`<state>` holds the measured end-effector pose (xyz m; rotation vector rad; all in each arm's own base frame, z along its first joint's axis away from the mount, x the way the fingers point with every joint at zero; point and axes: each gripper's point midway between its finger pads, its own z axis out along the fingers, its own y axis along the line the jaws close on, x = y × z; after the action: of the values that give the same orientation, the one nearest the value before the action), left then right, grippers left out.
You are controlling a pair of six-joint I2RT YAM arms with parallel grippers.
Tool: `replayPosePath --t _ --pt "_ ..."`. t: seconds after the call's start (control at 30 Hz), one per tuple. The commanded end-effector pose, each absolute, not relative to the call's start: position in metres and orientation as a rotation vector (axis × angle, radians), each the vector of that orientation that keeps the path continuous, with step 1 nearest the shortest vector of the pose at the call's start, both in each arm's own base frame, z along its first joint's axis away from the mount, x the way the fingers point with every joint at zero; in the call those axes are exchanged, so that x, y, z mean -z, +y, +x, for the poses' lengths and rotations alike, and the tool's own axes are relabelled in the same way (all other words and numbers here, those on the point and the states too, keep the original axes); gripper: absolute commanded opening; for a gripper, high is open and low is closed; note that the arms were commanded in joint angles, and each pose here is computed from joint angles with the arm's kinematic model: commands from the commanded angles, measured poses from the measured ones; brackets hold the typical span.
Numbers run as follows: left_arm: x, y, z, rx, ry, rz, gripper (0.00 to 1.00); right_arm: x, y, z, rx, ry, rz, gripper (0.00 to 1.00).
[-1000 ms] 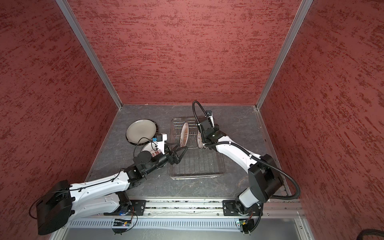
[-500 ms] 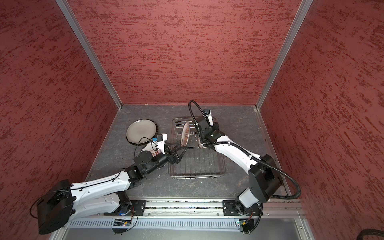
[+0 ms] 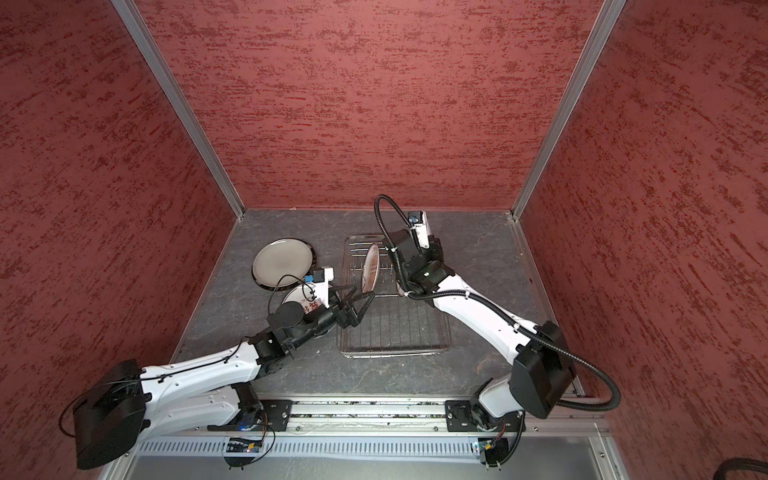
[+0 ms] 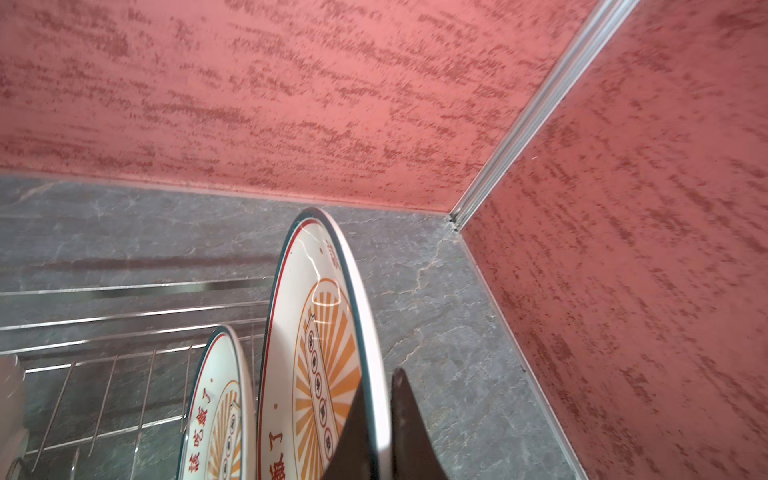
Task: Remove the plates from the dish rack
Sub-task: 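Close the right gripper on the sunburst plate rim in the rack, then lift the sunburst plate out of the rack with the right gripper toward the left gripper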
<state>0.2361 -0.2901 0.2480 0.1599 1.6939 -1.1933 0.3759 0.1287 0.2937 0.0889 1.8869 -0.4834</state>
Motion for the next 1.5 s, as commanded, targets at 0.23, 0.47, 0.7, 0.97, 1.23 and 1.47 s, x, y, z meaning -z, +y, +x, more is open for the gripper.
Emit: replayPosePath --t 0.23,0.47,0.7,0.97,1.23,1.47 --pt "-0.259 -0.28 0.235 1.212 1.644 0.102 1.0 -0.368 0.084 0.317 0.388 1.632 0.345 0.0" --pt "-0.261 -0.27 0.232 1.211 1.615 0.077 0.99 -0.379 0.08 0.298 0.175 1.541 0.353 0.0" --pt "-0.268 -0.259 0.225 1.224 1.574 0.093 0.99 -0.393 0.115 0.28 -0.255 1.461 0.192 0.0" --pt "-0.271 -0.244 0.218 1.303 1.547 0.115 0.99 -0.397 0.159 0.26 -0.586 1.413 0.008 0.0" --pt "-0.273 -0.234 0.208 1.369 1.53 0.17 0.99 -0.401 0.208 0.229 -0.938 1.331 -0.203 0.0" --pt "-0.276 -0.23 0.201 1.393 1.503 0.182 0.97 -0.396 0.235 0.217 -1.097 1.327 -0.305 0.0"
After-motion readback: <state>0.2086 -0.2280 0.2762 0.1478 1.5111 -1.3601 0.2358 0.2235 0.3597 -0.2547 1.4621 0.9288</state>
